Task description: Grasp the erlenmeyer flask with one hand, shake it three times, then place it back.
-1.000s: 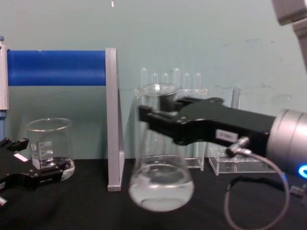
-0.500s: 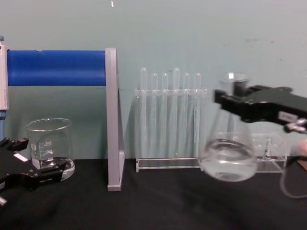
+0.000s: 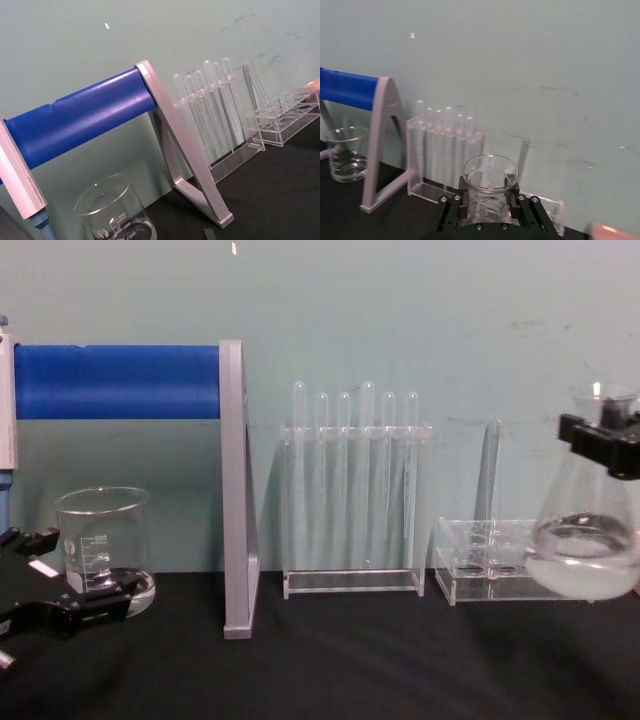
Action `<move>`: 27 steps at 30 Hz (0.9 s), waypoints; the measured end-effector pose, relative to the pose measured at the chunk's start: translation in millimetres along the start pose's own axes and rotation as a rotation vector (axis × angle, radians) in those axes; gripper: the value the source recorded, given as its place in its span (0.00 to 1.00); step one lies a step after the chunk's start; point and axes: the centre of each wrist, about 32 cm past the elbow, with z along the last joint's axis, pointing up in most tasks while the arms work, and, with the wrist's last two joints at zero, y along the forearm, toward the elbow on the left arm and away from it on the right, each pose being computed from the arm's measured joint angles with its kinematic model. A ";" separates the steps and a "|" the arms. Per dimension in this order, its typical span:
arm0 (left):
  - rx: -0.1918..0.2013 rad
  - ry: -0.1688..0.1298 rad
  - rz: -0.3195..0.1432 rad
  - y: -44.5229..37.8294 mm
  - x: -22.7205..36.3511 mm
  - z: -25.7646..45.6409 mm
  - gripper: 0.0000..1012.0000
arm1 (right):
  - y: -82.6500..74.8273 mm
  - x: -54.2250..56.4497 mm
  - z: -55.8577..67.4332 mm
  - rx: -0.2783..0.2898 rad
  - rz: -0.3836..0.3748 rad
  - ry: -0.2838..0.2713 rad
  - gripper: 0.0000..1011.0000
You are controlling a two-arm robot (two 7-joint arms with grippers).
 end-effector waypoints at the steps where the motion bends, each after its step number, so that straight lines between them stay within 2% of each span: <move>1: 0.000 0.000 0.000 0.0 0.0 0.0 0.99 | -1.7 2.6 0.2 0.001 -0.012 -0.001 0.44; 6: 0.000 0.000 0.000 0.0 0.0 0.0 0.99 | -4.5 5.8 0.7 0.002 -0.028 -0.002 0.44; 12: 0.000 0.000 0.000 0.0 0.0 0.0 0.99 | -3.2 1.5 1.7 0.007 -0.006 0.003 0.44; 17: 0.000 0.000 0.000 0.0 0.0 0.0 0.99 | 0.6 -8.4 2.5 0.010 0.043 0.009 0.44; 27: 0.000 0.000 0.000 0.0 0.0 0.0 0.99 | 11.6 -45.4 6.3 0.023 0.238 0.019 0.44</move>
